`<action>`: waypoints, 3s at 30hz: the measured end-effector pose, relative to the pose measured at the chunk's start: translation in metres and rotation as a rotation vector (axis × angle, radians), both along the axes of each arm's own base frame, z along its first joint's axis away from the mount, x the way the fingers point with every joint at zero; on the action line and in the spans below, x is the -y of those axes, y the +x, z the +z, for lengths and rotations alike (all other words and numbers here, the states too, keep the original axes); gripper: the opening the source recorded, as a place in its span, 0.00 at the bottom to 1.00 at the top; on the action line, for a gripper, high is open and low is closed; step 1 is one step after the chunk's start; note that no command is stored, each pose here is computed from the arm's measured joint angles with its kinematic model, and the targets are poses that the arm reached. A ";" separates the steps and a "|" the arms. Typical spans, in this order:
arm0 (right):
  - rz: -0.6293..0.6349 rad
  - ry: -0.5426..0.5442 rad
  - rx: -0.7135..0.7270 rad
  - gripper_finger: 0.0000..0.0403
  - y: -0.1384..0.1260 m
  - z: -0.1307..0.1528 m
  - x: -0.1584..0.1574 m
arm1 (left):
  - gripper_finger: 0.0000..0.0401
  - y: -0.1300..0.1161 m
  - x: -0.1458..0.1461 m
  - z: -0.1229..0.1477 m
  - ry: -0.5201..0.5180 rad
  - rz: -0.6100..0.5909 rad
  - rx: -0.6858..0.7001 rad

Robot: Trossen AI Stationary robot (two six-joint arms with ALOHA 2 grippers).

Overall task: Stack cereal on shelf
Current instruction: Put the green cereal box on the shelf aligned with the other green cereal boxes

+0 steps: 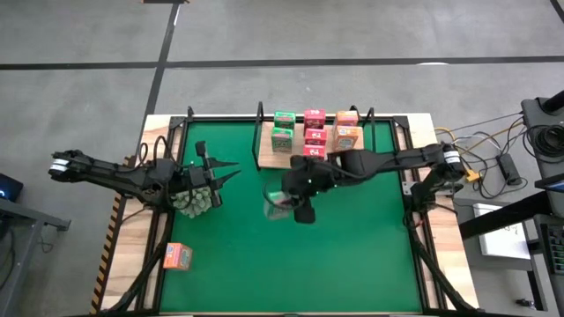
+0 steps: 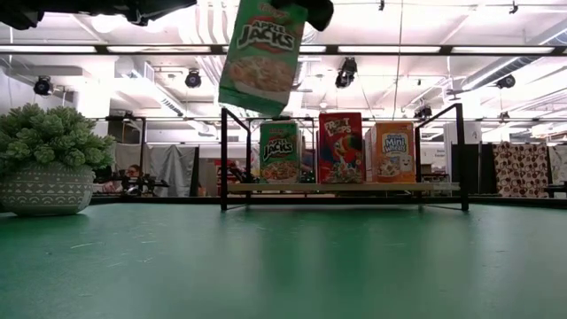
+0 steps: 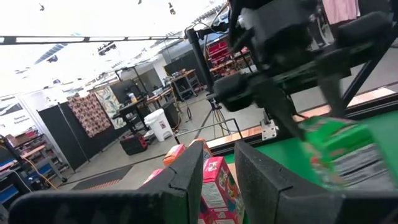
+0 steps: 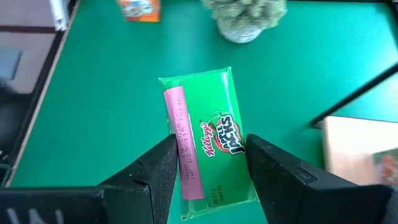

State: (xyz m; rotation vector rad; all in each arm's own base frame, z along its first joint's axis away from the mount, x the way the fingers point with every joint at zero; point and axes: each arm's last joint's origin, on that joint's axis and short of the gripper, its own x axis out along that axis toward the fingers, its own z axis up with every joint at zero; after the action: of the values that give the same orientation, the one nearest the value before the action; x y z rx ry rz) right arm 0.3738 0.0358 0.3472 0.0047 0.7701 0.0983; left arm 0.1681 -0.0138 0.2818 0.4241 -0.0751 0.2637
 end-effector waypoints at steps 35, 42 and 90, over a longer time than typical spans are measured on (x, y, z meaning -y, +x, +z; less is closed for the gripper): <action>-0.328 -0.073 -0.023 0.44 0.015 -0.025 0.125 | 0.19 0.000 0.000 0.001 0.031 0.004 0.002; -0.355 -0.074 0.000 0.44 0.016 -0.023 0.128 | 0.19 0.000 0.000 0.001 0.031 0.004 0.002; -0.357 -0.181 -0.013 0.44 0.015 -0.064 0.141 | 0.19 0.000 0.000 0.001 0.031 0.004 0.001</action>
State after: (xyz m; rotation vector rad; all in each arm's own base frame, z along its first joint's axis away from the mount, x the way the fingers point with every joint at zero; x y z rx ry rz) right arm 0.3886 -0.1050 0.2835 -0.0290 0.7784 -0.3113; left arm 0.1680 -0.0138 0.2827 0.4549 -0.0798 0.2669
